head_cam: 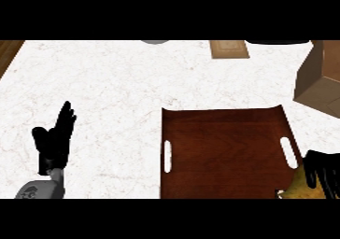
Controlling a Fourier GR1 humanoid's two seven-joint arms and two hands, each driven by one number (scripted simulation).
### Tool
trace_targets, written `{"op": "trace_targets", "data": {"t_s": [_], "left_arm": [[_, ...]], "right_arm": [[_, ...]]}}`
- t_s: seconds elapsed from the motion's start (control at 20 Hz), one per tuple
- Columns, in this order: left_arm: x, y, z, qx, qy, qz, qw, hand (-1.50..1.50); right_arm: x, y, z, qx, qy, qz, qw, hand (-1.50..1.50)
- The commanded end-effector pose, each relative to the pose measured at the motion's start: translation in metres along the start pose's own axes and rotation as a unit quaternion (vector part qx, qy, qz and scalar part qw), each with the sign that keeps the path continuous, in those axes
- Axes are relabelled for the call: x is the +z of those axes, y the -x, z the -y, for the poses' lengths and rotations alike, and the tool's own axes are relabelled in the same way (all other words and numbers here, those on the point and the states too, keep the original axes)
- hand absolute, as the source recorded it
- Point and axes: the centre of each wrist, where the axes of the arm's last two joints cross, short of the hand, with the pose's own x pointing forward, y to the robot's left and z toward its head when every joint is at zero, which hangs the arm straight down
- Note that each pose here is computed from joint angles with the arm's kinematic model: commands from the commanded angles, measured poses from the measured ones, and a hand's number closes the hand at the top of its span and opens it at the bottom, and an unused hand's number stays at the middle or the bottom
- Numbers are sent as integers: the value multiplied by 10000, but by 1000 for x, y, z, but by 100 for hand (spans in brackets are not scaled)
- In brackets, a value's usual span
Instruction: Pick the pear from the tray and place it in the cardboard box
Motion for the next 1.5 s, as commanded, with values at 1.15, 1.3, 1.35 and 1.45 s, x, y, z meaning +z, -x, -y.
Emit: {"op": "trace_targets", "data": {"t_s": [1.15, 1.3, 1.35, 1.45], "left_arm": [[0, -10, 20, -103, 160, 122, 9997, 0], [4, -9, -1, -55, 173, 51, 9998, 0], [-2, -3, 1, 64, 216, 115, 9997, 0], [-6, -5, 17, -22, 215, 64, 9997, 0]], "right_arm": [[-111, 158, 113, -716, 1436, -677, 9847, 150], [-132, 171, 91, -396, 1296, -724, 9881, 150], [-152, 155, 88, -396, 1304, -690, 9883, 150], [-163, 178, 88, -652, 1354, -702, 9861, 150]]}}
